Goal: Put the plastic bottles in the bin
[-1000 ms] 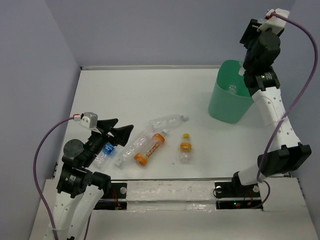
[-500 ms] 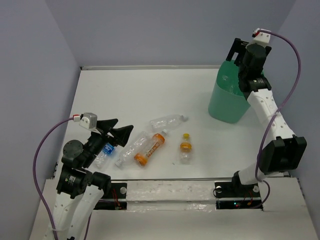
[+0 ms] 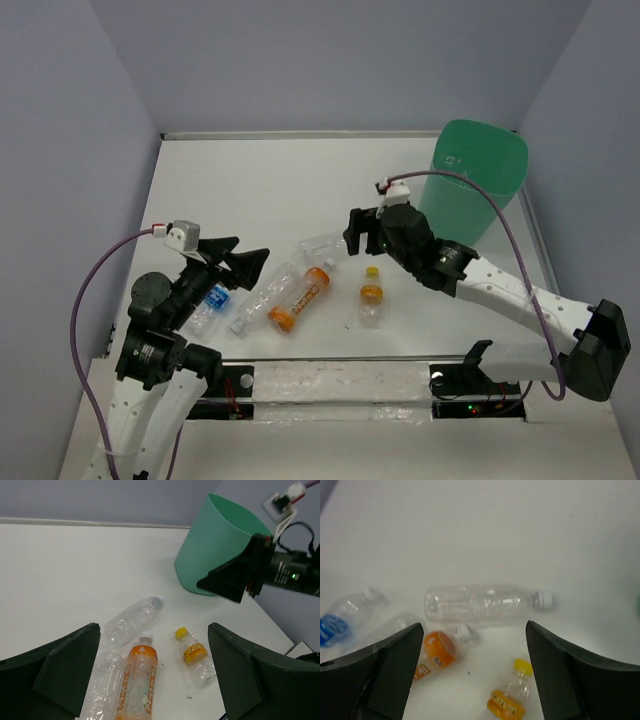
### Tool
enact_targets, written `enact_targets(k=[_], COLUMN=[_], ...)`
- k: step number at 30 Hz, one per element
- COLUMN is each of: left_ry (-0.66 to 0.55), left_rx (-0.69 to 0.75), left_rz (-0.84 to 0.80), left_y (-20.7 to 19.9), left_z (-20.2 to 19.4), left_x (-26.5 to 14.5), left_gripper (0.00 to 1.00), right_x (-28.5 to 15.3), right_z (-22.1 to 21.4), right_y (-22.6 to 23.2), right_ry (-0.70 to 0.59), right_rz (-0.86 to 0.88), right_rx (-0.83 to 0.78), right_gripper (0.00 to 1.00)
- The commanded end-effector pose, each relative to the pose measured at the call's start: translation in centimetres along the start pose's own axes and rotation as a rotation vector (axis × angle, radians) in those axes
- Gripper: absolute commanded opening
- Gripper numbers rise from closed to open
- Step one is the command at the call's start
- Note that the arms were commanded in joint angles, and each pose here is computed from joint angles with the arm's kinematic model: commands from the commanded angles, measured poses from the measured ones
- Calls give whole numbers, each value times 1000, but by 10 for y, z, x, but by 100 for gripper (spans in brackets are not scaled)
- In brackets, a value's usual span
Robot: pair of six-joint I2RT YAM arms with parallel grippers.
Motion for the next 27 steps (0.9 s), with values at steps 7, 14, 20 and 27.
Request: enact_targets(k=[7, 14, 20, 27], left_ry=[-13, -11, -11, -11], left_rx=[14, 13, 14, 16], left_rz=[-31, -38, -38, -48], left_y=[-3, -4, -4, -5], left_z=[3, 3, 3, 3], left_x=[3, 3, 2, 2], left_gripper=[99, 99, 99, 99], right_x=[-36, -28, -26, -62], right_z=[-145, -203, -198, -143], right_y=[-22, -15, -32, -39], right_ry=[394, 538, 441, 315], right_rz=[-210, -246, -380, -426], right_rx=[134, 173, 172, 143], right_gripper=[100, 95, 66, 62])
Point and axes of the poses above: each gripper's point midway between its finger pads, its own x axis out along the fingers, its own y axis along the line the jaws close on, z = x × y, the point moved 6 cm from there along -x, back along the fingers, and after that the axes turned 1 degree about -x, right-handed, at the moved point
